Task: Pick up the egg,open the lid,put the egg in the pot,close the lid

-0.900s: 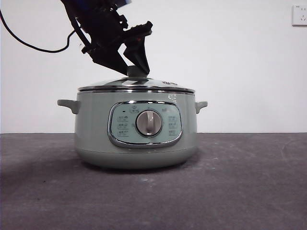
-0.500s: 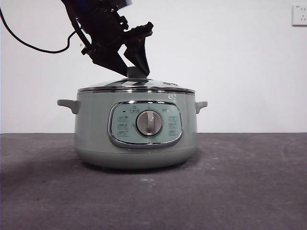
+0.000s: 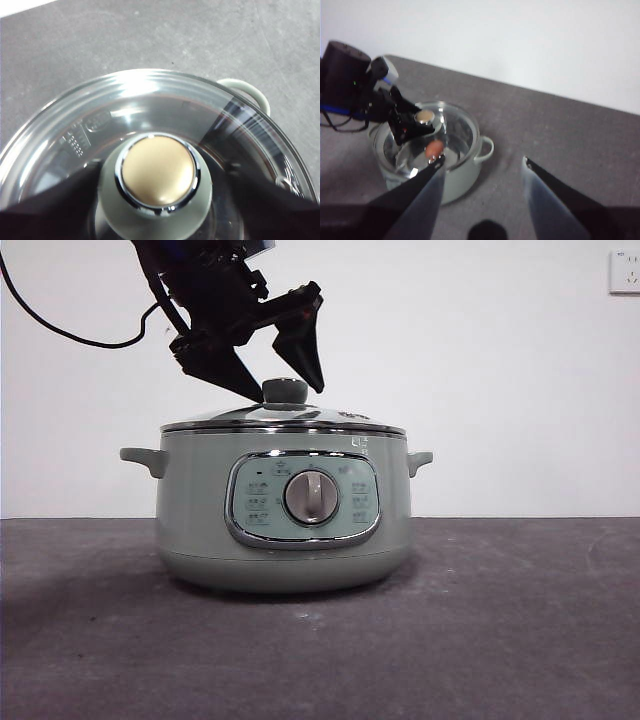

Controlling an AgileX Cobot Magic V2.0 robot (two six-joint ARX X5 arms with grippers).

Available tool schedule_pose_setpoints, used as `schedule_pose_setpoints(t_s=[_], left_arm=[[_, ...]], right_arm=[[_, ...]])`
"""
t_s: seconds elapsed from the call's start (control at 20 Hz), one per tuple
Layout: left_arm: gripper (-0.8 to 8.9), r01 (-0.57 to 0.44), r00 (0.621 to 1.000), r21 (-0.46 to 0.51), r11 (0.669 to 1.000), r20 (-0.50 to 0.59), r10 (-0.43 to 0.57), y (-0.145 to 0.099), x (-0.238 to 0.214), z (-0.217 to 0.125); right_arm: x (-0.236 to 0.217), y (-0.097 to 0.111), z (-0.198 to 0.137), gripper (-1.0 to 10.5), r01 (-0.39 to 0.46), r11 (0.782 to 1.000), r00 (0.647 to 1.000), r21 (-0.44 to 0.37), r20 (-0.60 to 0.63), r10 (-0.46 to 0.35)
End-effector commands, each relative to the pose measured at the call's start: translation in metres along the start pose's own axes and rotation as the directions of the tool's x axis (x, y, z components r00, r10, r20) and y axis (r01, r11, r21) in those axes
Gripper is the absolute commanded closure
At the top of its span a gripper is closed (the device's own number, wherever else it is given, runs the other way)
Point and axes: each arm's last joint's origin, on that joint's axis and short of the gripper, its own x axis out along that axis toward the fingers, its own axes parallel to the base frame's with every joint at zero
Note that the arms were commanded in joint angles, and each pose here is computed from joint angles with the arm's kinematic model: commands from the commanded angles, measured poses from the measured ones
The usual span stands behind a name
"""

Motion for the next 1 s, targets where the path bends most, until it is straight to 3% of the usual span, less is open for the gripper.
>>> schedule_pose_setpoints(t_s=[0.05, 0.45, 0.7, 1.0], left_arm=[[2.16, 0.005, 1.000, -0.003, 1.000, 0.013, -0.005, -0.002, -0.007, 0.004], [2.17, 0.006, 0.996, 0.003, 1.000, 0.084, -0.006, -0.005, -0.043, 0.016], [2.18, 0.022, 0.994, 0.006, 1.000, 0.104, -0.022, -0.009, -0.085, 0.021], [2.20, 0.160, 0.985, -0.010, 0.987, 0.071, -0.159, -0.018, -0.154, 0.012]], right_arm=[[0.003, 0.002, -0.002, 6.9, -0.040, 0.999, 0.999, 0.009, -0.026, 0.040], [0.011, 0.006, -0.005, 6.9, -0.134, 0.991, 0.986, 0.022, -0.096, 0.136], [0.020, 0.010, -0.007, 6.9, -0.224, 0.974, 0.960, 0.043, -0.161, 0.228], [0.035, 0.012, -0.013, 7.0, -0.235, 0.970, 0.927, 0.059, -0.285, 0.242]])
